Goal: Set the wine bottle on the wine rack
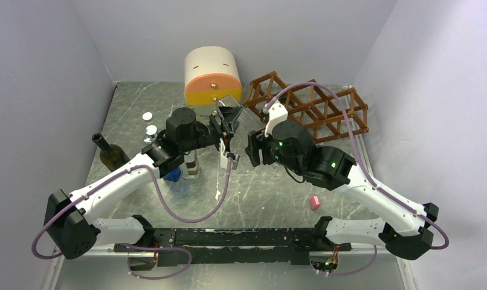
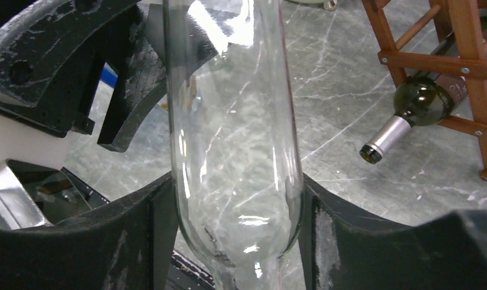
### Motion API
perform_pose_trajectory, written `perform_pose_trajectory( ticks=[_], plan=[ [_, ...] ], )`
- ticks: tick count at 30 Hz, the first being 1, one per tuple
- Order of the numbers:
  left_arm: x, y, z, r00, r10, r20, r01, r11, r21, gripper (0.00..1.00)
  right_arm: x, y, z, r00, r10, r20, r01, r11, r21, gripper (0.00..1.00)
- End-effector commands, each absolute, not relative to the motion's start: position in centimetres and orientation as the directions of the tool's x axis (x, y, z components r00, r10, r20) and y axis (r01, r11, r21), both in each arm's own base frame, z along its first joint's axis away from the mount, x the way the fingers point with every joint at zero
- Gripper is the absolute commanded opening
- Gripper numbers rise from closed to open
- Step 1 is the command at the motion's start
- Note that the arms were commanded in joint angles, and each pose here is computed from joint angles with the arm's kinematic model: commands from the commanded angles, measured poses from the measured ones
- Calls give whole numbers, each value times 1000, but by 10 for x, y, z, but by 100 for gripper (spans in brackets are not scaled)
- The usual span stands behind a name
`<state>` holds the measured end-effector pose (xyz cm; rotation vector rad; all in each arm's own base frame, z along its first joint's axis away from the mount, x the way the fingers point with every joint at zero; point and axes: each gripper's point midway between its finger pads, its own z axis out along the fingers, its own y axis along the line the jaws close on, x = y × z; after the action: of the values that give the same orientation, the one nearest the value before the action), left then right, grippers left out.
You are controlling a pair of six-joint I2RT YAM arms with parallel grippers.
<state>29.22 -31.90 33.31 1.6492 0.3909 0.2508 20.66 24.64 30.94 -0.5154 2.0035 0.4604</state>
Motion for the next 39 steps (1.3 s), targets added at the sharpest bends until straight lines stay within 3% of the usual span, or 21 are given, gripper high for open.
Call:
perform_pose_trajectory(
  ticks=[1,5,7,8,11,12,13,20,27,30,33,35,39],
  plan=[
    [276,-320,381,941,337,-19,12,22,1000,12,205,247,322,-435,-110,-894,-521,840,150,62],
    [276,-320,382,940,338,-46,35,37,999,23,208,245,326,-431,-90,-898,-502,851,156,30],
    [277,-319,382,938,340,-63,48,54,997,34,210,242,328,-425,-77,-902,-485,861,154,10],
    [277,-319,383,938,338,-73,54,65,996,44,212,239,330,-420,-67,-905,-470,869,154,2],
    [278,-319,379,934,341,-105,83,80,993,65,217,231,335,-400,-39,-916,-427,892,148,0],
    [279,-319,378,931,346,-116,92,83,992,89,219,227,338,-391,-27,-920,-410,900,147,0],
    [281,-318,376,926,355,-125,101,87,991,100,221,224,340,-383,-15,-924,-392,908,147,0],
    [315,-311,365,852,478,-212,132,195,972,98,241,195,333,-368,30,-930,-228,966,121,0],
    [301,-305,376,752,309,-582,423,451,786,98,264,145,296,-459,117,-881,-67,984,166,0],
    [293,-299,386,623,169,-764,573,566,593,99,260,130,287,-480,147,-865,-26,983,182,0],
    [293,-289,397,352,-85,-932,695,691,200,98,253,121,275,-509,171,-843,13,982,191,0],
    [294,-289,390,162,-208,-965,717,697,-30,99,247,117,266,-529,188,-828,39,980,197,0],
    [294,-293,369,-115,-266,-957,679,683,-271,99,237,103,252,-546,237,-804,124,972,202,0]
  ],
)
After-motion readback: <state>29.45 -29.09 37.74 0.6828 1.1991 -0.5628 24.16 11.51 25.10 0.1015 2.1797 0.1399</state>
